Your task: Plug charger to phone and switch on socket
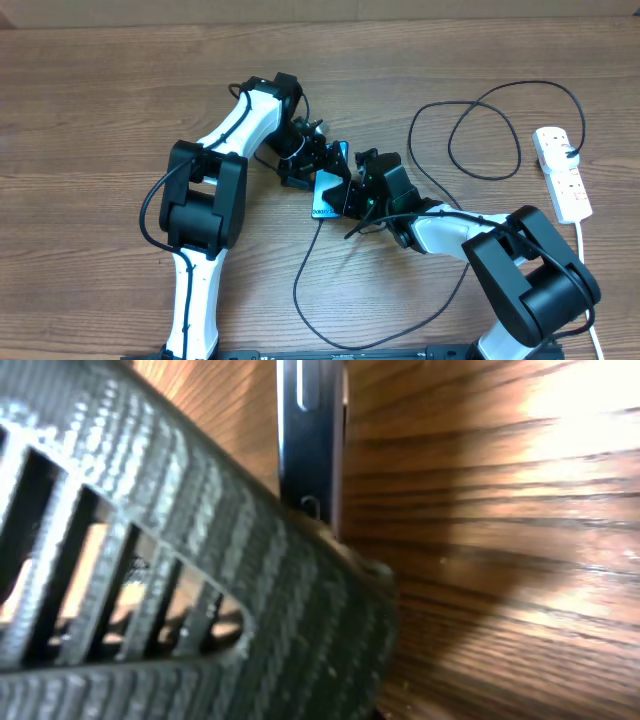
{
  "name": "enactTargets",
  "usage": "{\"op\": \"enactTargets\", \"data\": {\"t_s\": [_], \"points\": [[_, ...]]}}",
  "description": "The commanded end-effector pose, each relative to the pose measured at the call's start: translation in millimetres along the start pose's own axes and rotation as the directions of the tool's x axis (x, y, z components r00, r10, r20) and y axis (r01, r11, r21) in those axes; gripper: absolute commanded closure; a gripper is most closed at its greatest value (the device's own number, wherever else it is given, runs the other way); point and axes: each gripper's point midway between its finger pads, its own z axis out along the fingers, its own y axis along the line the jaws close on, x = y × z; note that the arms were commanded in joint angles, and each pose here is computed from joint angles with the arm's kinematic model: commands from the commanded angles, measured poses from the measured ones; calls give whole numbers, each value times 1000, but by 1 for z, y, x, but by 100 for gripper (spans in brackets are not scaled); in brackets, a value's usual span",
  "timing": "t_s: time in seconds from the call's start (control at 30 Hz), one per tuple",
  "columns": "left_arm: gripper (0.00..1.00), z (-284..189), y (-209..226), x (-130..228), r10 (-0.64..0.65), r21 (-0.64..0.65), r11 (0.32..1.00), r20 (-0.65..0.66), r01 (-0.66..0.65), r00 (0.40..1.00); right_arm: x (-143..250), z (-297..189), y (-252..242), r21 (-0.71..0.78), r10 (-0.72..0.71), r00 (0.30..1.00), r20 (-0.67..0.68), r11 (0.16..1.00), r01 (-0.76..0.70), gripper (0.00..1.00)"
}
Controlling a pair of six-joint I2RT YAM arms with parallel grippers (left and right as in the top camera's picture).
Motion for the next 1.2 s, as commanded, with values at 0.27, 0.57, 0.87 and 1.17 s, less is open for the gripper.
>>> {"op": "enactTargets", "data": {"t_s": [0.27,0.57,0.87,1.17], "points": [[23,-61,-58,5,244,437,855,135,-278,960,-31,-61,60,-488,-13,988,-155,870,-65,96],[43,-111,-107,10,269,715,575,295,-398,917,-29,-60,62,-469,76,975,-209,867,-169,96],[52,-113,-109,10,273,720,561,305,-409,912,-11,-53,75,-473,52,965,-256,864,-172,96],[62,-112,-109,10,273,721,561,302,-406,913,-11,-46,81,-451,103,963,-248,868,-209,96]]}}
